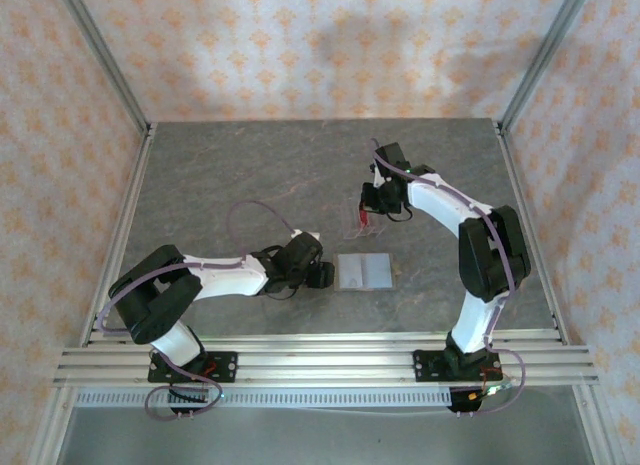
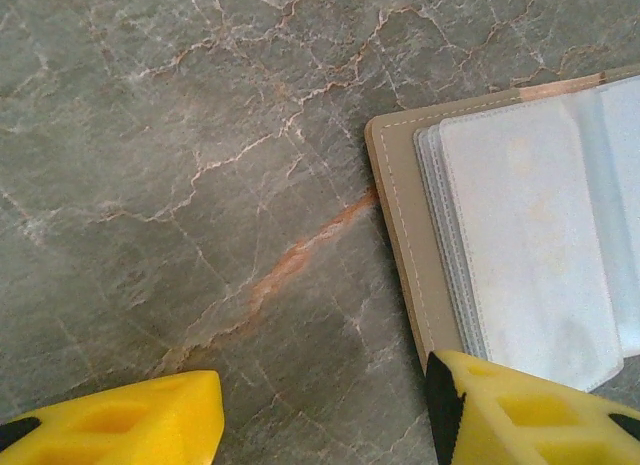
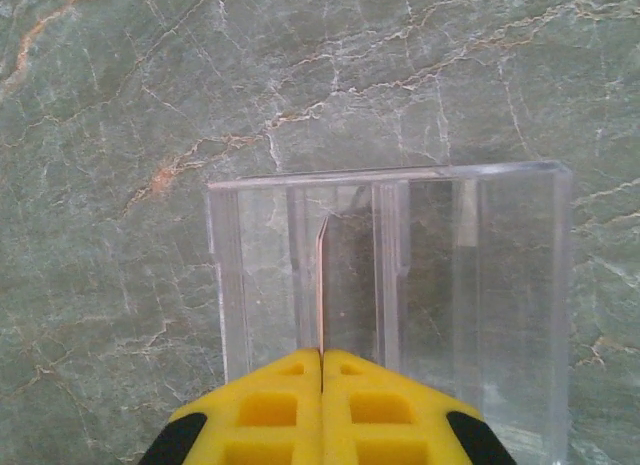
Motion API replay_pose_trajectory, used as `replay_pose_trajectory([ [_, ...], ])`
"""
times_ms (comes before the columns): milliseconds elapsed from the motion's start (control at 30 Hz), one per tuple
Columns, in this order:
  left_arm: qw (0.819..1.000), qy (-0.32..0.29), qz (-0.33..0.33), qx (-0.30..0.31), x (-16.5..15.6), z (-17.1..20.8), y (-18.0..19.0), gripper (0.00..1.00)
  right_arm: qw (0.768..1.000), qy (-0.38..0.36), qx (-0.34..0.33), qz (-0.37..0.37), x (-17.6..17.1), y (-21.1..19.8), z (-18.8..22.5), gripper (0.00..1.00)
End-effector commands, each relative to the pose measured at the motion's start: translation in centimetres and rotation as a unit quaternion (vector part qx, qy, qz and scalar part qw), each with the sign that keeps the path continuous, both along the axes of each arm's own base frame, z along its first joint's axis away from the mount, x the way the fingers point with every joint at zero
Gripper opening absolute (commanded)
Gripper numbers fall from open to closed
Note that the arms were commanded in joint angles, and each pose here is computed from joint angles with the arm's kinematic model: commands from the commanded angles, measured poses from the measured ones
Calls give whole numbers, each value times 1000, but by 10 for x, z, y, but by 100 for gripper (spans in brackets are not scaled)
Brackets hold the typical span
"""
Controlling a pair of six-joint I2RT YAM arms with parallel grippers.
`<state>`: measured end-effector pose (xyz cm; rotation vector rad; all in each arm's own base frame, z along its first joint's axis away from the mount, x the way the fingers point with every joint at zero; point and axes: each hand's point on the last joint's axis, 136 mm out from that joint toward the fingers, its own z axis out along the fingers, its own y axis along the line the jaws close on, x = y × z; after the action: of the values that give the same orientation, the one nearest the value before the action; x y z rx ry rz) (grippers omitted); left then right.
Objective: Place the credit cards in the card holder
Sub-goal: Pick up the credit card from the storage box.
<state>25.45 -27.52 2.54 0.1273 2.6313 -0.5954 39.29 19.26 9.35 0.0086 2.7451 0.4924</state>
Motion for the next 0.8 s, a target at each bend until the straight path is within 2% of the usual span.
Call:
replay_pose_trajectory([
  [0,1000,3,3,-13,9,3,-10,58,999,-16,-25,-19,-5,-13,17,0],
  [500,1000,14,-12,-21,32,47,-27,59,999,36,13,-33,-11,-17,1,0],
  [700,999,22,-3,-39,56,63,-37,58,997,55,23,-41,-18,-17,-2,0],
  [767,998,23,-1,-53,67,73,-42,54,997,59,23,-40,-19,-17,-2,0],
])
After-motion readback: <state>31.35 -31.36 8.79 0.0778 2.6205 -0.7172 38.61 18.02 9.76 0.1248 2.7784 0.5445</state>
